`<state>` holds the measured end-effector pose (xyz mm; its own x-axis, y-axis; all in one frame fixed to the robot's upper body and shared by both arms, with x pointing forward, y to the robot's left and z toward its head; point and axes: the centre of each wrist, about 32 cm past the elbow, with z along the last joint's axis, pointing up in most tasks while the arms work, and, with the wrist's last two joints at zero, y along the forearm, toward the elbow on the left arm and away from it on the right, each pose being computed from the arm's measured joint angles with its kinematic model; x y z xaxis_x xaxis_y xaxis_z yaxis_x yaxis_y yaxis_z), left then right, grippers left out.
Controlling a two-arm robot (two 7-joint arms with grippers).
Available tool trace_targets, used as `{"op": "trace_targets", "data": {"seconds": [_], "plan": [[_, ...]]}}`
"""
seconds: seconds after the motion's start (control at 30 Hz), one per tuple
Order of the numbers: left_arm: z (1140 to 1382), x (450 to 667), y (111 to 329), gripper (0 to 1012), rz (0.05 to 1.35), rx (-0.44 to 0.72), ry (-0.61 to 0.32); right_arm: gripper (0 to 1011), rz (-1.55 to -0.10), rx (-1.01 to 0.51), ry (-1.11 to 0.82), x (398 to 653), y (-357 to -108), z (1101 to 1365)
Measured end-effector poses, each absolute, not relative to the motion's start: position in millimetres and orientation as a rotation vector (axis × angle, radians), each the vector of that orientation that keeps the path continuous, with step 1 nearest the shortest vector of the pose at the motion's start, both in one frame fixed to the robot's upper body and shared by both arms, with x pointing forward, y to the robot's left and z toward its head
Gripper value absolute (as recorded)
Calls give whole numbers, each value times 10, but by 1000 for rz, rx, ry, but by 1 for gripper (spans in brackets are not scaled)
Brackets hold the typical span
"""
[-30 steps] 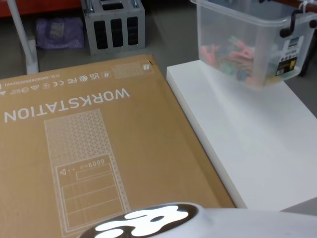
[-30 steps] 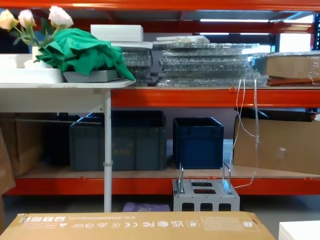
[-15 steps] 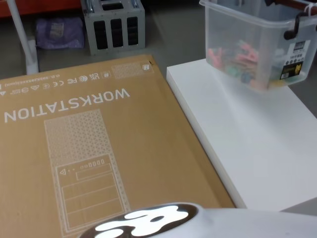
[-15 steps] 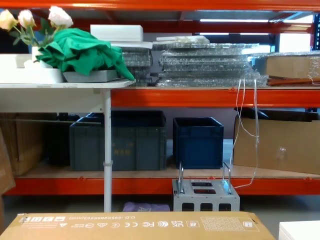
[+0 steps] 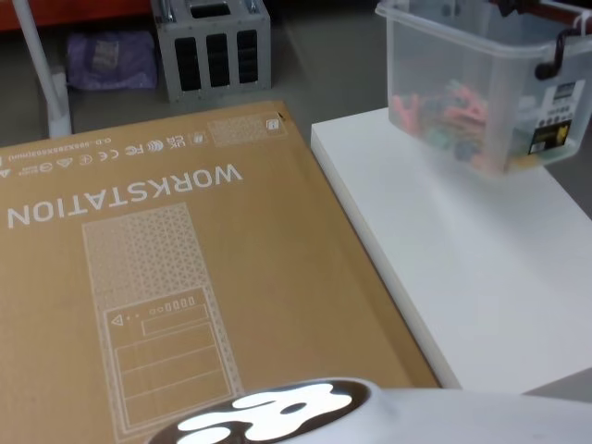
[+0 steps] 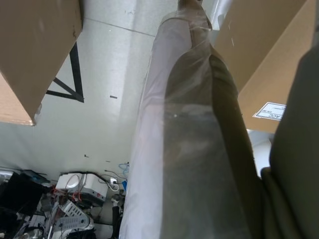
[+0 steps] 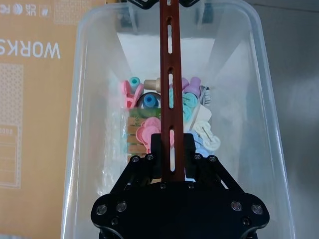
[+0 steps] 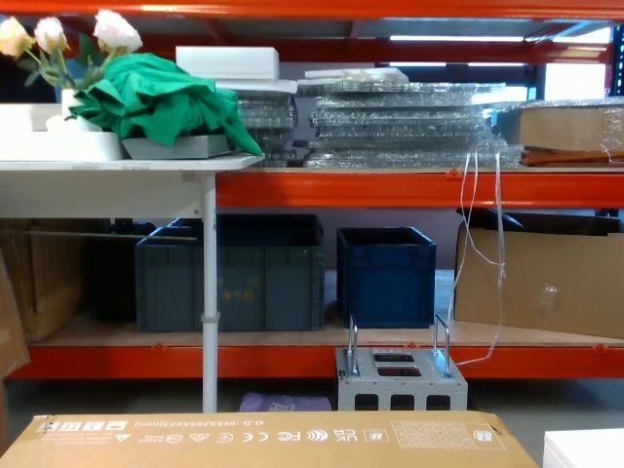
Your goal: Use one hand to grasp the basket and place it at the designated location.
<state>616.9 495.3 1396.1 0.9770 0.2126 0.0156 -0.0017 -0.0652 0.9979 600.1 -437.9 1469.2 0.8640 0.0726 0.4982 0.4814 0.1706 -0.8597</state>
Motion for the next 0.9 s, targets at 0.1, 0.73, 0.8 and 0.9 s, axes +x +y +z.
{"op": "trace_targets", "data": {"seconds": [0.1,0.73,0.8,0.9], "plan": [[13961,6169,4953,0,177,1629,163,240,-278,-1390,-481,5992,-4343,14672],[13960,6169,4954,0,177,1629,163,240,-253,-1400,-471,5980,-4312,14652],[13961,6169,4954,0,177,1629,163,241,-249,-1404,-463,5975,-4309,14650],[13961,6168,4954,0,177,1629,163,241,-227,-1414,-430,5987,-4296,14592]]}}
